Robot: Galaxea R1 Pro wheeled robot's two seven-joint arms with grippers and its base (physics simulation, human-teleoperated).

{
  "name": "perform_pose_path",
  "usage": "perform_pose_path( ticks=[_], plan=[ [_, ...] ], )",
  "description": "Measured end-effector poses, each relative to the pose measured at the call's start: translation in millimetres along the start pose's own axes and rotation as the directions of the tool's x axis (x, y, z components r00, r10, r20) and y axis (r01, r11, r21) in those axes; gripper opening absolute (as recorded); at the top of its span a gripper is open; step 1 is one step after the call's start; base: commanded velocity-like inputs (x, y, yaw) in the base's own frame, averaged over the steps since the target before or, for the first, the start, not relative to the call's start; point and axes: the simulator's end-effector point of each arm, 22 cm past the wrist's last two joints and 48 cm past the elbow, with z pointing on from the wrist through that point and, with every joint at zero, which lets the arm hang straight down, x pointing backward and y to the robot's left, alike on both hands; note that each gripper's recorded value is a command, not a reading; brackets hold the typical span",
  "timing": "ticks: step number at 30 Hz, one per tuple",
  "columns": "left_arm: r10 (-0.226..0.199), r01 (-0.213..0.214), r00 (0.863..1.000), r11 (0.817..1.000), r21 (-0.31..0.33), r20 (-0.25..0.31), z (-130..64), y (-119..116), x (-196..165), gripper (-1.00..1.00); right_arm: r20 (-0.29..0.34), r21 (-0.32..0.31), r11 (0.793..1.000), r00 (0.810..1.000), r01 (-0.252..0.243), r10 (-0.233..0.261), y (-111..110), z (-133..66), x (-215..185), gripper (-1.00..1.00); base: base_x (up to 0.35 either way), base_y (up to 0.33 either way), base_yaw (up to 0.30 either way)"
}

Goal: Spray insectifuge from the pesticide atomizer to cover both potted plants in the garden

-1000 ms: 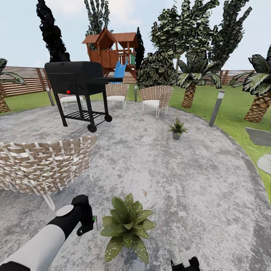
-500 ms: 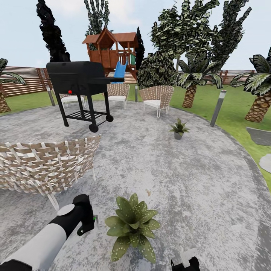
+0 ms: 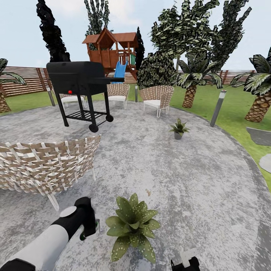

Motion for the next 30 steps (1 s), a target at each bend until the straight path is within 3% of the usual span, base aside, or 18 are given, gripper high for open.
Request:
perform_pose_path(
  ticks=[4, 10, 15, 20, 26, 30],
  plan=[
    [0.022, -0.022, 1.0, 0.999, 0.033, 0.007, 3.0, -8, 4, -1.0, 0.0, 0.0, 1.0, 1.0, 0.0, 0.0, 0, 0.0, 0, 1.0, 0.0, 0.0, -0.079],
    [0.016, -0.016, 1.0, 1.0, 0.02, 0.011, 1.4, -4, 2, -1.0, 0.0, 0.0, 1.0, 1.0, 0.0, 0.0, 0, 0.1, 0, 1.0, -0.116, 0.041, -0.162],
    [0.019, -0.019, 1.0, 1.0, 0.017, 0.018, 0.0, -6, -6, -1.0, 0.002, -0.001, 1.0, 1.0, -0.001, 0.001, 1, -0.1, 0, 1.0, -0.052, 0.274, -0.083],
    [-0.019, 0.019, 1.0, 1.0, 0.014, -0.008, -0.3, -5, -2, -1.0, 0.001, 0.0, 1.0, 1.0, 0.0, 0.0, 0, -0.1, 0, 1.0, 0.045, 0.306, -0.287],
    [-0.018, 0.018, 1.0, 1.0, 0.007, -0.009, -2.0, -3, -3, -1.0, 0.002, -0.001, 1.0, 1.0, -0.001, 0.001, 1, -0.1, -1, 1.0, 0.096, 0.164, -0.053],
    [-0.013, 0.013, 1.0, 1.0, -0.007, 0.019, -8.0, 1, -17, -1.0, 0.002, 0.0, 1.0, 1.0, -0.001, 0.001, 0, 0.0, -1, 1.0, 0.005, 0.004, -0.001]
  ],
)
